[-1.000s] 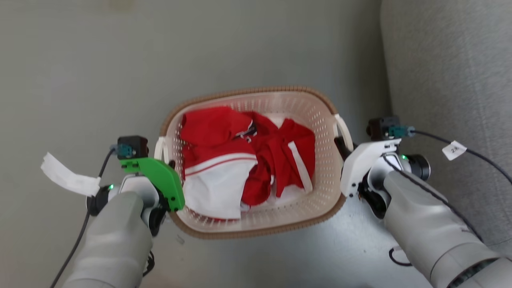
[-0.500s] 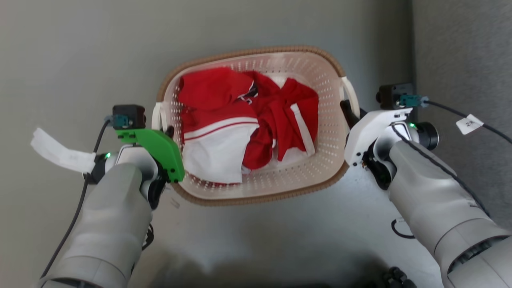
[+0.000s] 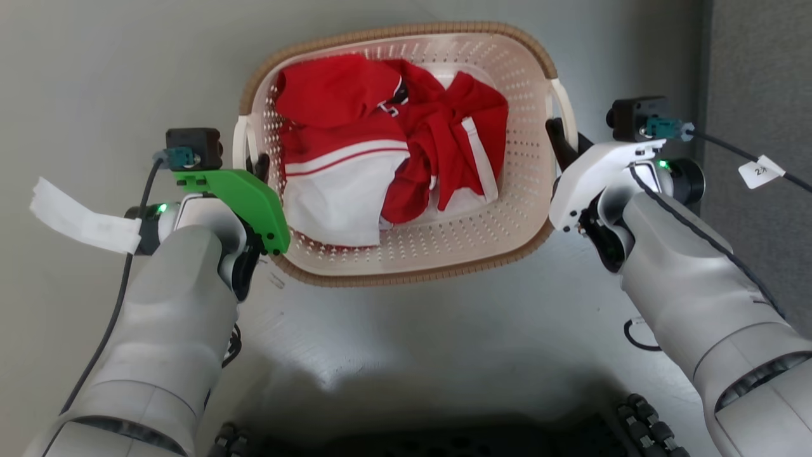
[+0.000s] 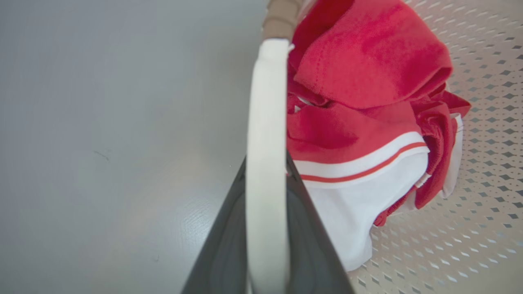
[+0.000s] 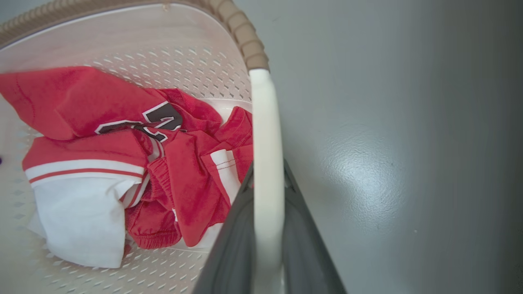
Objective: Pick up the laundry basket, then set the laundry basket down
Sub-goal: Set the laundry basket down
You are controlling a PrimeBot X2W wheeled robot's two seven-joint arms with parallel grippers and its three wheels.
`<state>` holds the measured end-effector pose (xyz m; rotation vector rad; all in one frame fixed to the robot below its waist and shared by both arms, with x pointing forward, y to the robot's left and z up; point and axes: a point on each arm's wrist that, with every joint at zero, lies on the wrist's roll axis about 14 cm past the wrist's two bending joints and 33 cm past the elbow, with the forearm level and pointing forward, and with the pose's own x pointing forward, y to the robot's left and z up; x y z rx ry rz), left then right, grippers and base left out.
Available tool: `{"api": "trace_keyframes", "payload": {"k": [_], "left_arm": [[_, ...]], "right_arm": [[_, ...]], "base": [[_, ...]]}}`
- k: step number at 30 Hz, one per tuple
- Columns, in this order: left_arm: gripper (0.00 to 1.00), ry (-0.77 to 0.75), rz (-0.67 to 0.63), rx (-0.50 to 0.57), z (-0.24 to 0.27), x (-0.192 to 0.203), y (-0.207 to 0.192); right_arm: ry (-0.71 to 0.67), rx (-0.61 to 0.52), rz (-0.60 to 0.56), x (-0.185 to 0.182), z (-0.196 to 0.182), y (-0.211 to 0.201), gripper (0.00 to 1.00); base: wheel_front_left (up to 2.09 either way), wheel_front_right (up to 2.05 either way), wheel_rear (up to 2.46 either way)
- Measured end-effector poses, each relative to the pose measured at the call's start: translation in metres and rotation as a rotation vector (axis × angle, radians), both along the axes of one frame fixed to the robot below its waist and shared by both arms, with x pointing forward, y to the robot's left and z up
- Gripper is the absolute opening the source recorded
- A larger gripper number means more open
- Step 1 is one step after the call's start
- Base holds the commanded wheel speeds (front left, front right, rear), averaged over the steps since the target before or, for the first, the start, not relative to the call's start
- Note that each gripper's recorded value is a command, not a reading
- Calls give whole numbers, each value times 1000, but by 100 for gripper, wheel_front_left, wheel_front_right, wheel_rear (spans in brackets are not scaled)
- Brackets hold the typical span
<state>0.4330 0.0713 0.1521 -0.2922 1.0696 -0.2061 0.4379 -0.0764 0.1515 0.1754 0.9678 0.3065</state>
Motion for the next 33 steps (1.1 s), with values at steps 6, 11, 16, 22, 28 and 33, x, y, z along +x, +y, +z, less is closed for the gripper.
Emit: {"api": "trace_keyframes", "payload": {"k": [6, 11, 16, 22, 28, 33], "left_arm": [[0, 6, 14, 7, -10, 0, 5], [0, 12, 18, 11, -18, 0, 6], [0, 21, 16, 12, -23, -3, 7], [0, 25, -8, 17, -26, -5, 6], [0, 26, -3, 16, -28, -5, 8], [0, 26, -2, 10, -27, -5, 7]], "right_arm": [[7, 7, 4, 2, -11, 4, 0], [12, 3, -1, 3, -18, 4, 0], [9, 9, -10, 3, -22, 4, 0], [4, 15, -17, 3, -24, 5, 0], [-2, 26, -20, 4, -24, 6, 0], [-4, 27, -19, 5, -24, 6, 0]], "base": [[0, 0, 0], [0, 0, 0], [0, 0, 0], [0, 0, 0], [0, 0, 0], [0, 0, 0]]}}
